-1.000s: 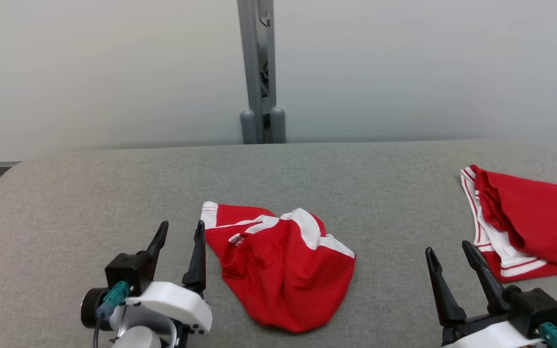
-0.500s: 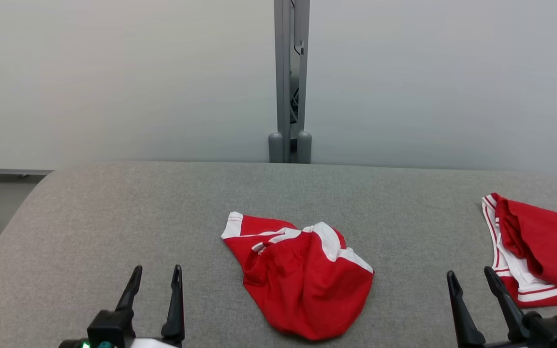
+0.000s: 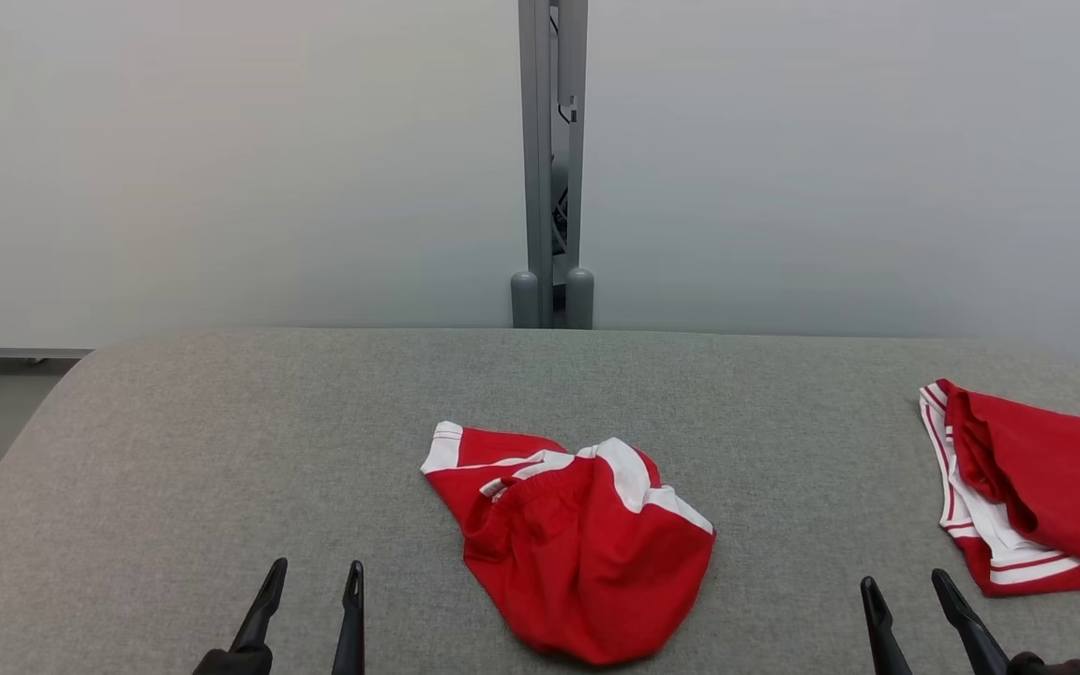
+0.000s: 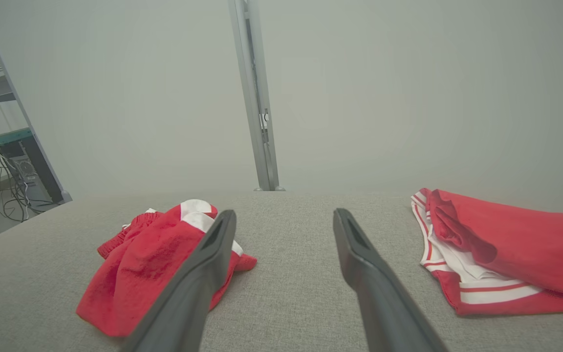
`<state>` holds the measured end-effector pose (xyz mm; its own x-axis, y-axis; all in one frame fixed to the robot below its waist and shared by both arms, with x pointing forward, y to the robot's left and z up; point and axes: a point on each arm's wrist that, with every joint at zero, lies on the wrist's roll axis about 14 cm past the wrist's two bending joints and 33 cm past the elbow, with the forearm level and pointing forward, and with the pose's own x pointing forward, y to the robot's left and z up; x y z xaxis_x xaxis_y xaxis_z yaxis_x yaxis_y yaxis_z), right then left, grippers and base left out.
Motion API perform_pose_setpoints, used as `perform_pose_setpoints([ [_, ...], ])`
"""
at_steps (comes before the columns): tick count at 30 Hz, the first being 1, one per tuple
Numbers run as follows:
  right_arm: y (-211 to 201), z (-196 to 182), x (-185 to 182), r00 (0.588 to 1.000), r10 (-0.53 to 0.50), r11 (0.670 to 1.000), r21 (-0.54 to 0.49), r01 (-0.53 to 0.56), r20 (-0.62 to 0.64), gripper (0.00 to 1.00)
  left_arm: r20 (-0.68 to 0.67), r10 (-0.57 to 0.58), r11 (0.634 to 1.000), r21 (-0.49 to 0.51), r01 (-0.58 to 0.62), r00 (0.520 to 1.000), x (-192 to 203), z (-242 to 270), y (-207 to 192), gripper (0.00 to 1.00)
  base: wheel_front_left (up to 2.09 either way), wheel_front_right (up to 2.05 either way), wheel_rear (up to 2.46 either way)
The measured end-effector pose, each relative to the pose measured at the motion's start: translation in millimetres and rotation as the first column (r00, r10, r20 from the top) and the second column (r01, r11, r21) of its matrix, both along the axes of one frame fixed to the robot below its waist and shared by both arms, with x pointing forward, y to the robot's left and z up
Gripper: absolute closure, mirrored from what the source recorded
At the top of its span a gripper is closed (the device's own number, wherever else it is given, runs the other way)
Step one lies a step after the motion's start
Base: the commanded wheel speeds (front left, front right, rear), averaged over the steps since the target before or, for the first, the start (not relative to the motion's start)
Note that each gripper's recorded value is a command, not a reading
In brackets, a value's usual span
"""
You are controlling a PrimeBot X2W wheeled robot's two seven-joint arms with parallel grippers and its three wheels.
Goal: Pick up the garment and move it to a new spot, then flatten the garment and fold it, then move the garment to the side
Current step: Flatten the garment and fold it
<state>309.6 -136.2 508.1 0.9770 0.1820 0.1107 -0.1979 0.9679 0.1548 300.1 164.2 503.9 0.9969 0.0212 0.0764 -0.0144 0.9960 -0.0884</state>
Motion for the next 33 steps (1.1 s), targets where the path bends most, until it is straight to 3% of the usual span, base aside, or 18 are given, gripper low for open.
perform_pose_setpoints([
  [24,-2.8,-1.7,-3.0,1.0,-0.011,1.0,0.011,0.011,-0.005,0.0,-0.009,-0.041,0.999,0.013,0.041,0.999,2.7,-6.2,-9.9,0.0,0.0,0.0,0.0],
  [33,0.0,-7.6,0.4,1.0,-0.003,1.0,-0.003,0.003,-0.025,0.0,-0.053,-0.123,0.992,-0.045,0.12,0.991,23.2,-16.1,-30.7,0.0,0.0,0.0,0.0],
])
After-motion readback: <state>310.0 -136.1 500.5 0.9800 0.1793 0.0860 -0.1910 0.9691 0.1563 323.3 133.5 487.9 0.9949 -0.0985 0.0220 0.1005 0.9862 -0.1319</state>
